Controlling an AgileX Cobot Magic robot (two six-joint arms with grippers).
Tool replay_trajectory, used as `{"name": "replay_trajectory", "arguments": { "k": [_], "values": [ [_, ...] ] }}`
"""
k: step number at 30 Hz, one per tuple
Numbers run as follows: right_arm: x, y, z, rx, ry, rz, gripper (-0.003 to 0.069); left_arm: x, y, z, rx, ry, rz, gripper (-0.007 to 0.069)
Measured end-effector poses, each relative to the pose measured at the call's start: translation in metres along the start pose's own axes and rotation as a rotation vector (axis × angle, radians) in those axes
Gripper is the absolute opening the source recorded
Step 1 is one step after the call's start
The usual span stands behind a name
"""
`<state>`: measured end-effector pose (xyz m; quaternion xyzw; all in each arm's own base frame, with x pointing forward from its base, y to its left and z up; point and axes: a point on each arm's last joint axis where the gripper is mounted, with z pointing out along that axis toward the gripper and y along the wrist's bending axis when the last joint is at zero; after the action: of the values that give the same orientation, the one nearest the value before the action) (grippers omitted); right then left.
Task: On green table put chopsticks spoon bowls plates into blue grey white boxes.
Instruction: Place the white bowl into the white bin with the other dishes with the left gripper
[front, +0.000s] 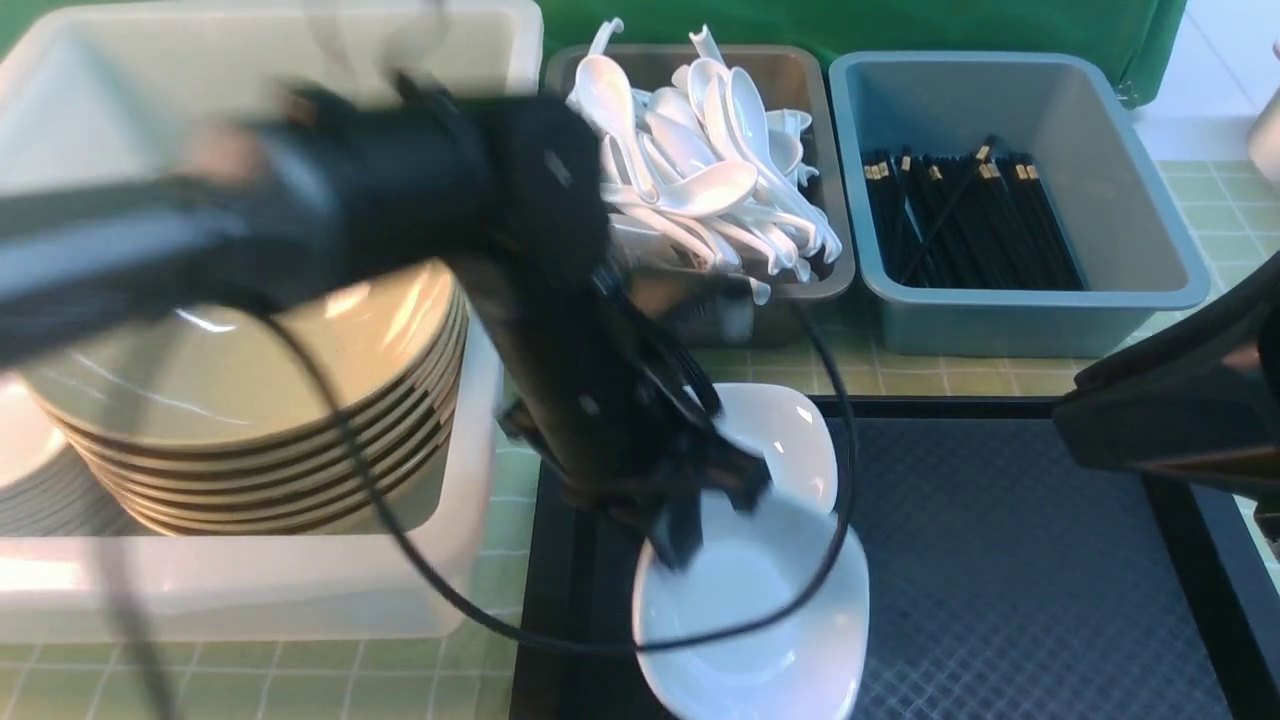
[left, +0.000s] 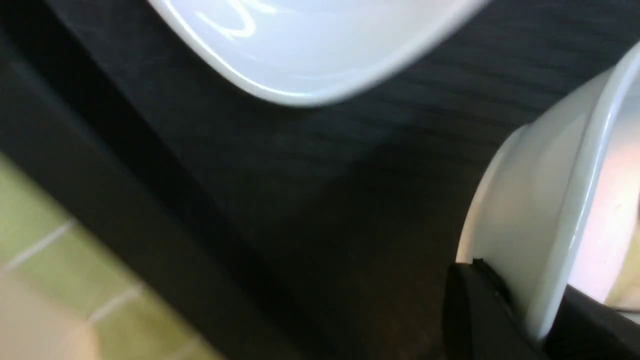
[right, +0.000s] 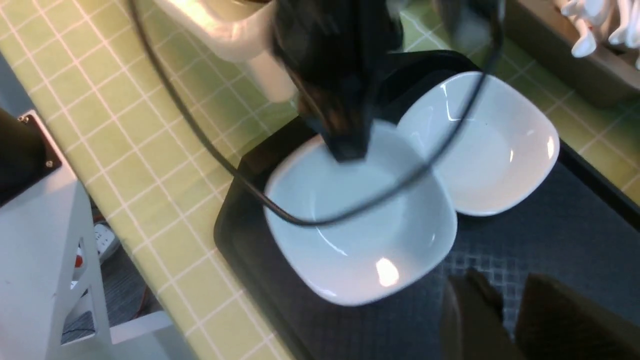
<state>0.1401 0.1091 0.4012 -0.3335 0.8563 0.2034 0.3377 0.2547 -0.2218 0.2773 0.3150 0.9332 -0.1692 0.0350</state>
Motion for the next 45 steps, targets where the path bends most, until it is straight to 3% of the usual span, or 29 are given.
{"name": "replay_trajectory", "arguments": {
  "k": [4, 7, 9, 12, 16, 18, 22, 26, 32, 39, 45],
  "values": [
    [-0.005, 0.001, 0.000, -0.006, -0.053, -0.032, 0.0161, 0.023, 0.004, -0.070, -0.038, -0.169, -0.025, 0.0015],
    [-0.014, 0.008, 0.004, -0.083, -0.127, -0.093, 0.0162, 0.057, 0.029, -0.131, -0.134, -0.347, -0.135, 0.0015],
    [-0.026, 0.018, 0.013, -0.210, -0.150, -0.171, 0.0162, 0.090, 0.048, -0.171, -0.228, -0.473, -0.242, 0.0015],
    [-0.050, 0.032, 0.031, -0.325, -0.120, -0.253, 0.0162, 0.132, 0.077, -0.208, -0.361, -0.590, -0.434, 0.0015],
    [-0.070, 0.048, 0.060, -0.416, -0.048, -0.308, 0.0155, 0.168, 0.107, -0.228, -0.480, -0.640, -0.647, 0.0015],
    [-0.085, 0.064, 0.081, -0.473, -0.017, -0.353, 0.0101, 0.193, 0.133, -0.237, -0.547, -0.652, -0.841, 0.0015],
    [-0.097, 0.079, 0.102, -0.519, 0.007, -0.387, 0.0035, 0.215, 0.167, -0.237, -0.617, -0.592, -1.052, 0.0015],
    [-0.099, 0.081, 0.115, -0.529, 0.030, -0.386, 0.0022, 0.217, 0.207, -0.221, -0.627, -0.469, -1.169, 0.0015],
    [-0.100, 0.081, 0.115, -0.527, 0.026, -0.390, 0.0022, 0.207, 0.251, -0.190, -0.513, -0.371, -1.238, 0.0015],
    [-0.100, 0.081, 0.115, -0.527, 0.027, -0.386, 0.0022, 0.204, 0.270, -0.175, -0.467, -0.329, -1.275, 0.0022],
    [-0.100, 0.081, 0.115, -0.526, 0.031, -0.370, 0.0022, 0.198, 0.269, -0.172, -0.478, -0.317, -1.258, 0.0140]
  ]
}}
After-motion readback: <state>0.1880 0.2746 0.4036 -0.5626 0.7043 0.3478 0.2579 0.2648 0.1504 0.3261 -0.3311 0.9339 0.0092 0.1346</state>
